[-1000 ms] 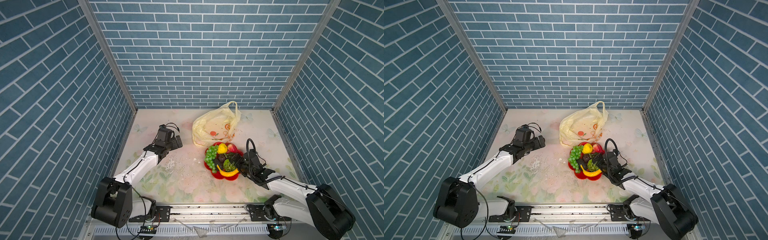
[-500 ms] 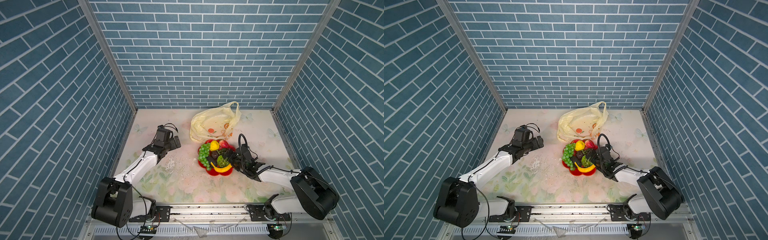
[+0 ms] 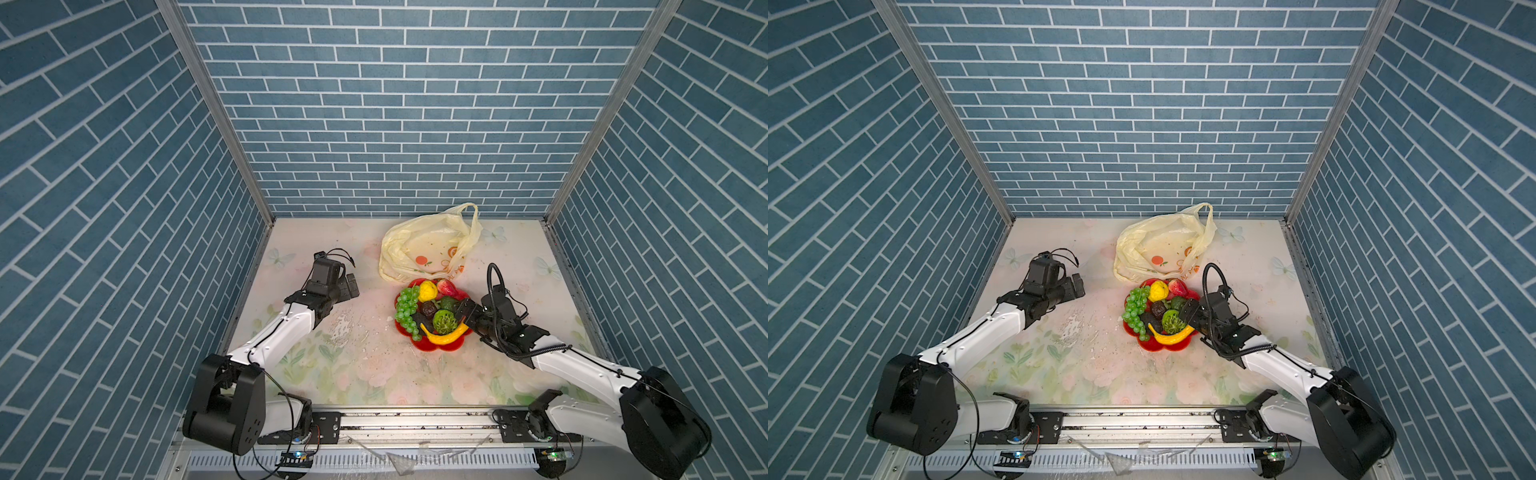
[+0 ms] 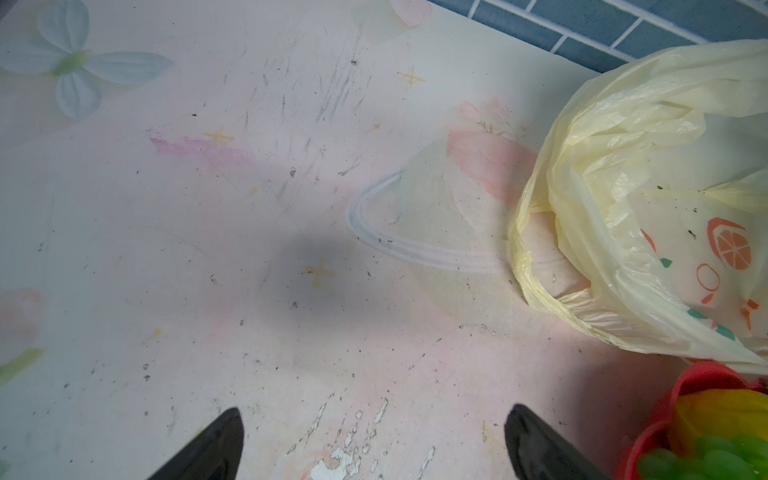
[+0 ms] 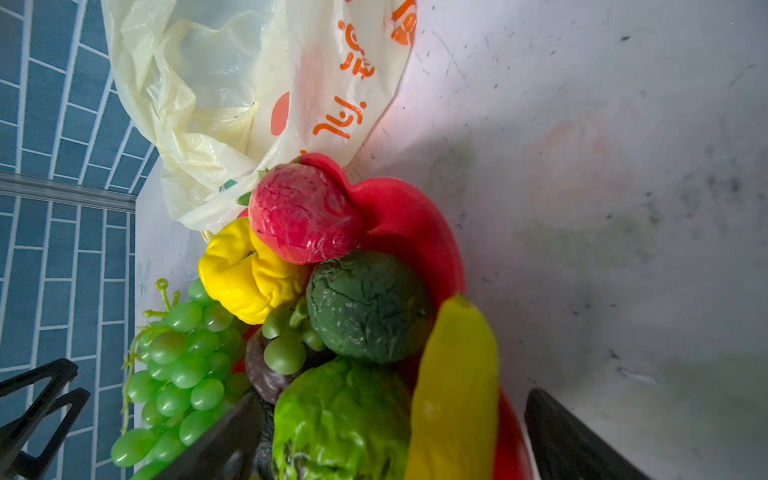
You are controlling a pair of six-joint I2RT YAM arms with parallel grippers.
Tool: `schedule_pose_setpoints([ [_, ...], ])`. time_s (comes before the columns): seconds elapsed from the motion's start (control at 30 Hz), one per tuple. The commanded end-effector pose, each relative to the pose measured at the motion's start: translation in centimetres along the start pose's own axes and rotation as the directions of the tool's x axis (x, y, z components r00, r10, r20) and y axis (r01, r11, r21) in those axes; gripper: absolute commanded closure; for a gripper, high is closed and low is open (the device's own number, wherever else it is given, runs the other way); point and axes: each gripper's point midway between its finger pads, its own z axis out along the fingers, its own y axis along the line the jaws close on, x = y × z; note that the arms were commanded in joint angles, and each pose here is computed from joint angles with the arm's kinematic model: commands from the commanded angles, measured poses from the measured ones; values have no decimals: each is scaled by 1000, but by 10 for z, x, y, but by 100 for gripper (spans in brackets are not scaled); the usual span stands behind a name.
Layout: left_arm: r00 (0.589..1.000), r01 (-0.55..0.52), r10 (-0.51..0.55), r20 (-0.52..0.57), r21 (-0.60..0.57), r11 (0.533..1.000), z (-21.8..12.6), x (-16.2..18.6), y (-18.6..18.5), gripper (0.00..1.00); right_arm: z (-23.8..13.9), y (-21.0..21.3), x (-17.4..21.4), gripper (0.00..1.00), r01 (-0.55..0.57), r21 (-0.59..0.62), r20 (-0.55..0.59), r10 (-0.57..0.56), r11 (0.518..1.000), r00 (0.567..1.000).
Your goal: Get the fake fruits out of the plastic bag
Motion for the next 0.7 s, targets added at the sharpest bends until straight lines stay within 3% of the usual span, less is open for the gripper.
schedule_pose_setpoints([
  [0.0, 998, -37, 42, 40, -99, 994, -4, -5, 20, 1, -19, -11, -15, 1, 94, 55, 23, -95, 994, 995],
  [0.17, 981, -64, 120, 152, -329, 942, -20, -28, 61, 1, -55, -26, -60, 1, 219, 169, 97, -237, 961, 967],
  [0.3, 953, -36, 170, 252, -461, 887, -35, -43, 94, 1, -78, -51, -113, 1, 278, 379, 220, -378, 883, 899],
  [0.43, 915, -95, 263, 308, -468, 879, -31, -49, 97, 1, -81, -82, -158, 1, 288, 568, 288, -514, 771, 808],
  [0.53, 868, -144, 338, 364, -467, 873, -20, -45, 98, 1, -65, -102, -171, 1, 323, 627, 285, -595, 709, 752],
  [0.57, 854, -163, 362, 374, -468, 868, -17, -44, 97, 1, -64, -103, -176, 1, 316, 634, 286, -593, 706, 753],
  [0.67, 851, -211, 367, 376, -394, 894, 5, -39, 93, 1, -50, -109, -183, 1, 356, 653, 305, -662, 669, 685],
])
